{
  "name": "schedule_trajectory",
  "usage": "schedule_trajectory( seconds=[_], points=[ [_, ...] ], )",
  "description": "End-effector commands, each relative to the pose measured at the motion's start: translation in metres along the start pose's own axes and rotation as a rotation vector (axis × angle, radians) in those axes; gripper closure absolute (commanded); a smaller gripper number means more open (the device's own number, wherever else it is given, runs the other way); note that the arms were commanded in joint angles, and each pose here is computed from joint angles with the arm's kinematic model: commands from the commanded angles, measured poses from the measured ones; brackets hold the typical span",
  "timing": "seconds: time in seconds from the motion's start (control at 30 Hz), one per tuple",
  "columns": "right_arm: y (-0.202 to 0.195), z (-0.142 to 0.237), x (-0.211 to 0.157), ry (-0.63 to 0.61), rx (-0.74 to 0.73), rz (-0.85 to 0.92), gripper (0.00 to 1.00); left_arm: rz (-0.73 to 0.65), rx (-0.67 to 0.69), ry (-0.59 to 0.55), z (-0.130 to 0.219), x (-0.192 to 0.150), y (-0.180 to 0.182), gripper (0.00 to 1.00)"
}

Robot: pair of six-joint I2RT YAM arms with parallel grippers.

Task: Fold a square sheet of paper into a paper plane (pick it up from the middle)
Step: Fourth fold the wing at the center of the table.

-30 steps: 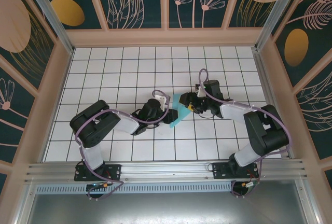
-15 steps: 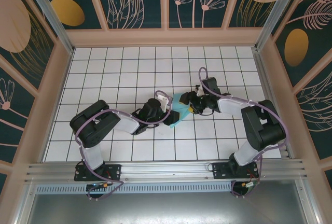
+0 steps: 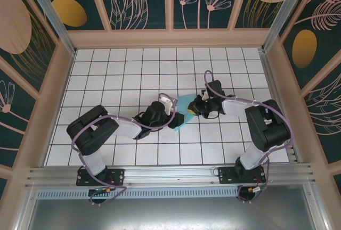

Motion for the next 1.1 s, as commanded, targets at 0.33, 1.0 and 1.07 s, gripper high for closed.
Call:
schedule_trajectory(
  seconds=[0.33,1.0,1.07],
  points=[
    [0.017,0.010,0.005,-0.061,0.037,-0.142,1.00,-0.227,0.173,0.053,-0.004,-0.005,-0.011,0.53],
    [0.012,0.006,0.005,-0.018,0.018,-0.196,0.83,-0.383,0.335,0.094,-0.022,-0.025,-0.006,0.70],
    [0.013,0.007,0.005,-0.021,0.017,-0.193,0.81,-0.390,0.329,0.093,-0.020,-0.025,-0.007,0.73]
  ],
)
Point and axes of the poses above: each hand's point on the last joint's axis, 136 mm out from that joint toward the fingers, its own z axis back along the fingers, its own y axis along the line the jaws close on, x = y × z, the point moved 6 cm from there along z, back along the fingers, and after that the axes turned 15 degrees about -z, right-handed, at the moved point
